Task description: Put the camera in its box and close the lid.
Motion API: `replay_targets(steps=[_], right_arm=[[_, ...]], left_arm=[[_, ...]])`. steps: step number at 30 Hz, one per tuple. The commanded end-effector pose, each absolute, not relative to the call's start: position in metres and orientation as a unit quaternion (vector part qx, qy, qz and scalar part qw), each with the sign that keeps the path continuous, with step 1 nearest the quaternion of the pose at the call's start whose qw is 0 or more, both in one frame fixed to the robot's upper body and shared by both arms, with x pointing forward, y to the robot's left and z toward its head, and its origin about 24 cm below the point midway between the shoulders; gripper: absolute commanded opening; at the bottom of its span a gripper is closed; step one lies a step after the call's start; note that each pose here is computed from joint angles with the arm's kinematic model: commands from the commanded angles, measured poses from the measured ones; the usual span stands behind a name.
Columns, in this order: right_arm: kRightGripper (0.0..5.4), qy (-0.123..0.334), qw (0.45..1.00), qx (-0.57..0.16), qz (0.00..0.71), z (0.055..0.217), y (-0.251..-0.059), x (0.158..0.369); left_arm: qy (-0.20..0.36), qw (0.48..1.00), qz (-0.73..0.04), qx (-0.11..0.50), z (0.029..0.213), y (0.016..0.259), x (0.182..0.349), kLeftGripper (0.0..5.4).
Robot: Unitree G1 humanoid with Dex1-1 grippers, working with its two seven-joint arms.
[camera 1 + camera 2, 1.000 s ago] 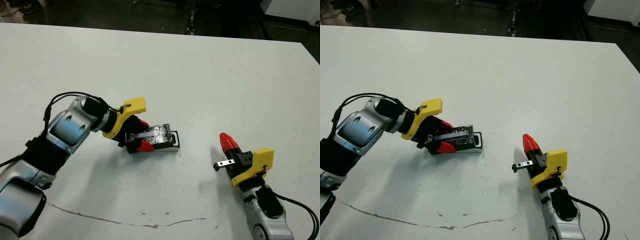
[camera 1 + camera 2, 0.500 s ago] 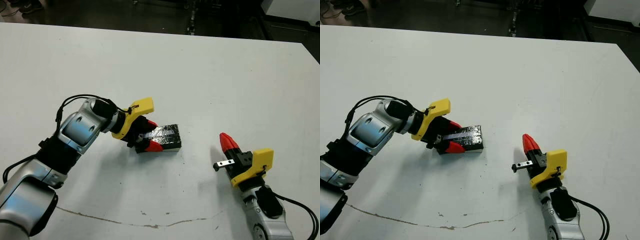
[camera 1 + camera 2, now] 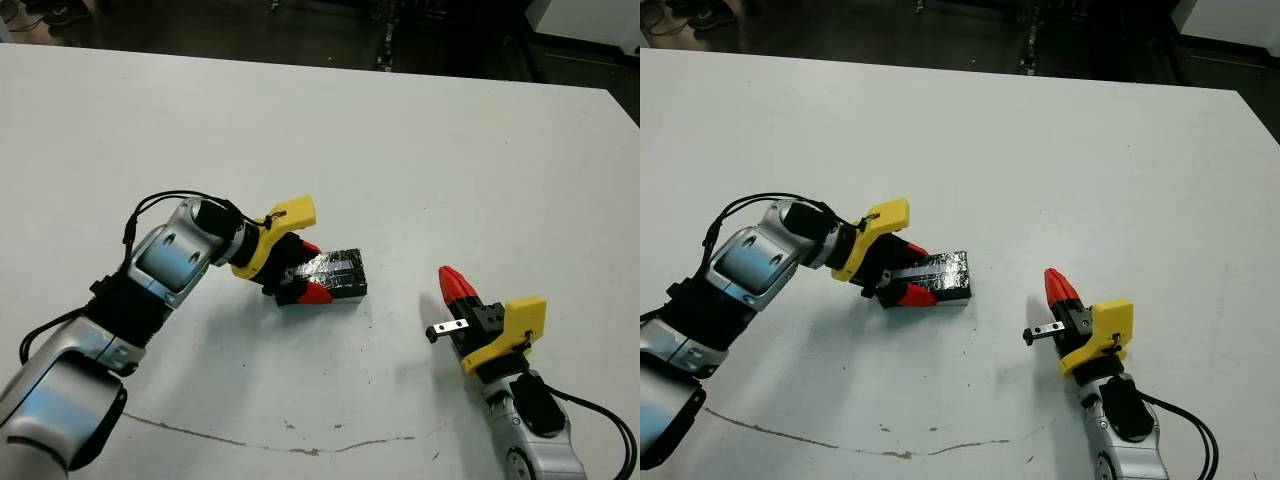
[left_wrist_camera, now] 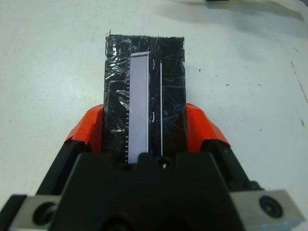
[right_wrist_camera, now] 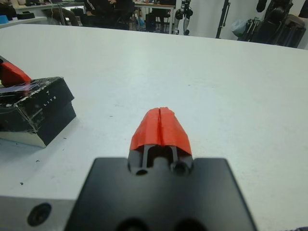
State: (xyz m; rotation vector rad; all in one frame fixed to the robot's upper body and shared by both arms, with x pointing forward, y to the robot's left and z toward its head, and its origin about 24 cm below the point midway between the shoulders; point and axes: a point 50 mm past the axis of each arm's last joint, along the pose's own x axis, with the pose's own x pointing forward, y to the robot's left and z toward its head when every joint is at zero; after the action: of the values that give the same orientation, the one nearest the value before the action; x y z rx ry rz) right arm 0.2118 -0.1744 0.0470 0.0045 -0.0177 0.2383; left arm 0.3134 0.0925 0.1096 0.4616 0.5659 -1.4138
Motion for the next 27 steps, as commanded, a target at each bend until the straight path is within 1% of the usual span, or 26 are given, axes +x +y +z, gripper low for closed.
replay_targets(steps=[1, 7, 10, 13, 20, 23, 25, 27], right_arm=[[0.00, -0.001, 0.994, 0.001, 0.113, 0.044, -0.177, 0.210], [0.00, -0.003, 0.993, 0.002, 0.117, 0.044, -0.177, 0.210], [0.00, -0.002, 0.993, 0.002, 0.118, 0.044, -0.177, 0.210], [0.00, -0.003, 0.993, 0.003, 0.120, 0.043, -0.176, 0.210], [0.00, -0.003, 0.993, 0.007, 0.120, 0.043, -0.176, 0.210], [0.00, -0.001, 0.993, 0.005, 0.119, 0.043, -0.176, 0.210], [0.00, -0.001, 0.993, 0.005, 0.120, 0.043, -0.176, 0.210], [0.00, -0.001, 0.993, 0.003, 0.121, 0.043, -0.176, 0.210]], left_arm=[[0.277, 0.670, -0.658, 0.204, 0.084, 0.071, 0.303, 3.16], [0.286, 0.663, -0.652, 0.231, 0.081, 0.072, 0.306, 3.16], [0.303, 0.662, -0.648, 0.226, 0.077, 0.073, 0.308, 3.16], [0.303, 0.659, -0.648, 0.232, 0.075, 0.073, 0.308, 3.16], [0.315, 0.659, -0.645, 0.226, 0.071, 0.073, 0.308, 3.16], [0.310, 0.663, -0.642, 0.227, 0.070, 0.072, 0.307, 3.16], [0.296, 0.671, -0.639, 0.232, 0.070, 0.070, 0.306, 3.16], [0.267, 0.677, -0.636, 0.257, 0.070, 0.069, 0.305, 3.52]])
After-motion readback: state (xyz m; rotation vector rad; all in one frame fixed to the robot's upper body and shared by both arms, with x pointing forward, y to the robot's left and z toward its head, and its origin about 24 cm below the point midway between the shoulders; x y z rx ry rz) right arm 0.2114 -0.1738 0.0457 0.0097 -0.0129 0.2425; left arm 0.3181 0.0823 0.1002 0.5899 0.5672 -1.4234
